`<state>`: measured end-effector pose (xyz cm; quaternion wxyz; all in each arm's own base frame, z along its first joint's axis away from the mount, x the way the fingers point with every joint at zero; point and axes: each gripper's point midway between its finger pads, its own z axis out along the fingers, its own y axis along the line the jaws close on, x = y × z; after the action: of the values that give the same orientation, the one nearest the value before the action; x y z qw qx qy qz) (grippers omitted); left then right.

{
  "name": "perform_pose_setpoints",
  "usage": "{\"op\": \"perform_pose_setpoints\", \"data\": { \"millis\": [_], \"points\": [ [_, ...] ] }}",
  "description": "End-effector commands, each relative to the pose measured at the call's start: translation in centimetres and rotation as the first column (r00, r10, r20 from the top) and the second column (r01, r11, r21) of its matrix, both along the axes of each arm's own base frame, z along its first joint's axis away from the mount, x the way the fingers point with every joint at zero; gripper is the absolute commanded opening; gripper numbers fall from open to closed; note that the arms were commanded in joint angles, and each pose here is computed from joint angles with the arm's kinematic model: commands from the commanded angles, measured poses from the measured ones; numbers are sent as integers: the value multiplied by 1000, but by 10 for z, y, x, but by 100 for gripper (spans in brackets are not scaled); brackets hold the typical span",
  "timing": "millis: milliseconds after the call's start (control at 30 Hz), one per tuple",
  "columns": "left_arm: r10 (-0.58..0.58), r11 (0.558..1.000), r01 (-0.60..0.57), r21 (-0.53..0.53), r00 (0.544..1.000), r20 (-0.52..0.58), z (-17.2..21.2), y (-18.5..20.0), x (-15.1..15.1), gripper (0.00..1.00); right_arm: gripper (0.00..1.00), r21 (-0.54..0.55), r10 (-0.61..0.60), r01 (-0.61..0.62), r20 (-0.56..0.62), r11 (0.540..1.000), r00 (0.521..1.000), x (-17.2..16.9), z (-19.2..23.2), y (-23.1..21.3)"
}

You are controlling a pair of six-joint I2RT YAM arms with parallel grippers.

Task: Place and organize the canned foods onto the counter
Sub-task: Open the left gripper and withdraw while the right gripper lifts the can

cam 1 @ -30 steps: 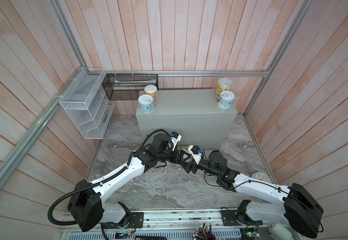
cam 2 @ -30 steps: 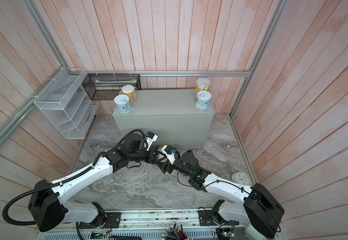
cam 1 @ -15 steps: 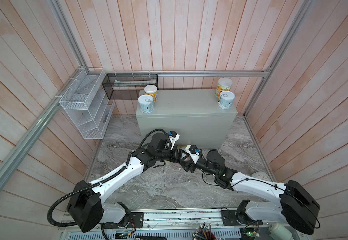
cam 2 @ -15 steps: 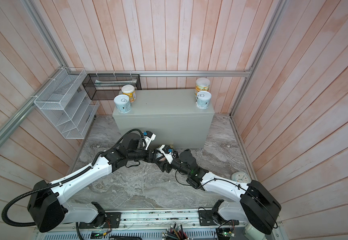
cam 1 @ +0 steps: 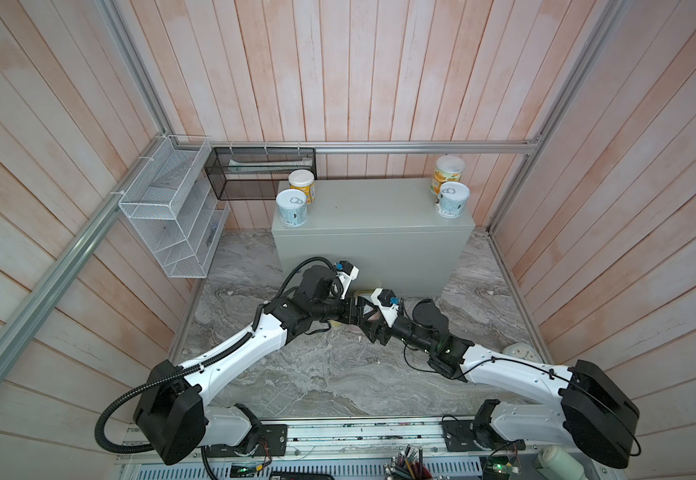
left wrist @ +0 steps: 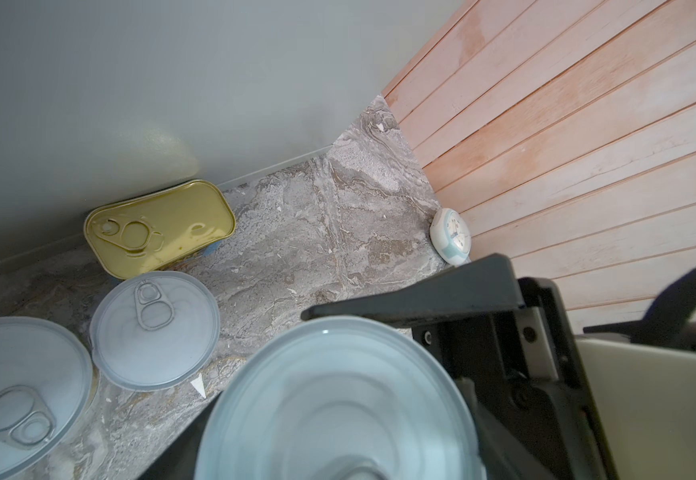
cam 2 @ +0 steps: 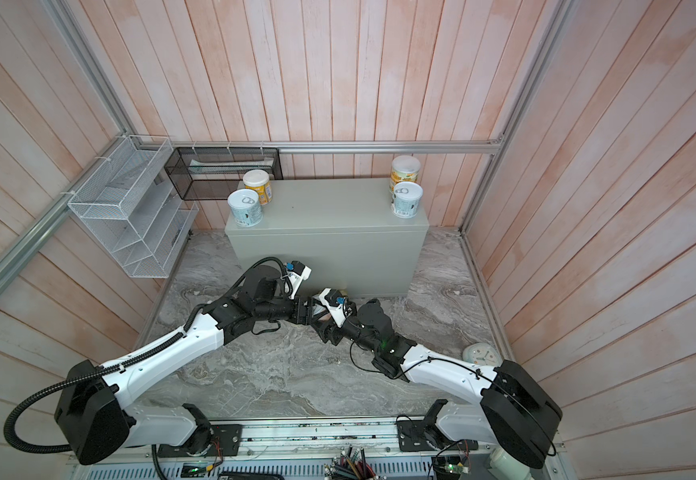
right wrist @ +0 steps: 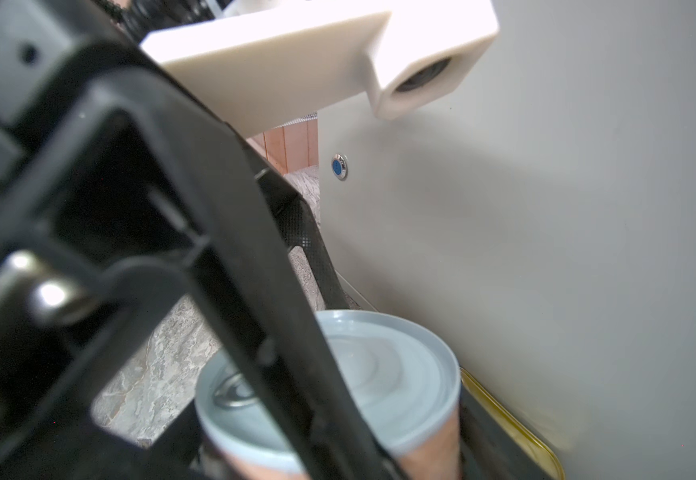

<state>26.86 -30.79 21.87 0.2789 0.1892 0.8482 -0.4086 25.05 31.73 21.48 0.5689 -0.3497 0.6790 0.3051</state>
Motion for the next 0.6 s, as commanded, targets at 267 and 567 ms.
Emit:
{"op": "perform_pose_setpoints", "data": {
  "millis": [267, 567],
  "points": [
    [21, 1000, -20, -20, 1000, 24, 12, 15, -8, 95, 54, 84, -236, 232, 35, 969, 971, 35, 29, -29],
    [54, 998, -52, -21, 996, 69, 10, 23, -7, 100, 54, 71, -288, 284, 44, 956, 957, 39, 34, -38]
  ]
}}
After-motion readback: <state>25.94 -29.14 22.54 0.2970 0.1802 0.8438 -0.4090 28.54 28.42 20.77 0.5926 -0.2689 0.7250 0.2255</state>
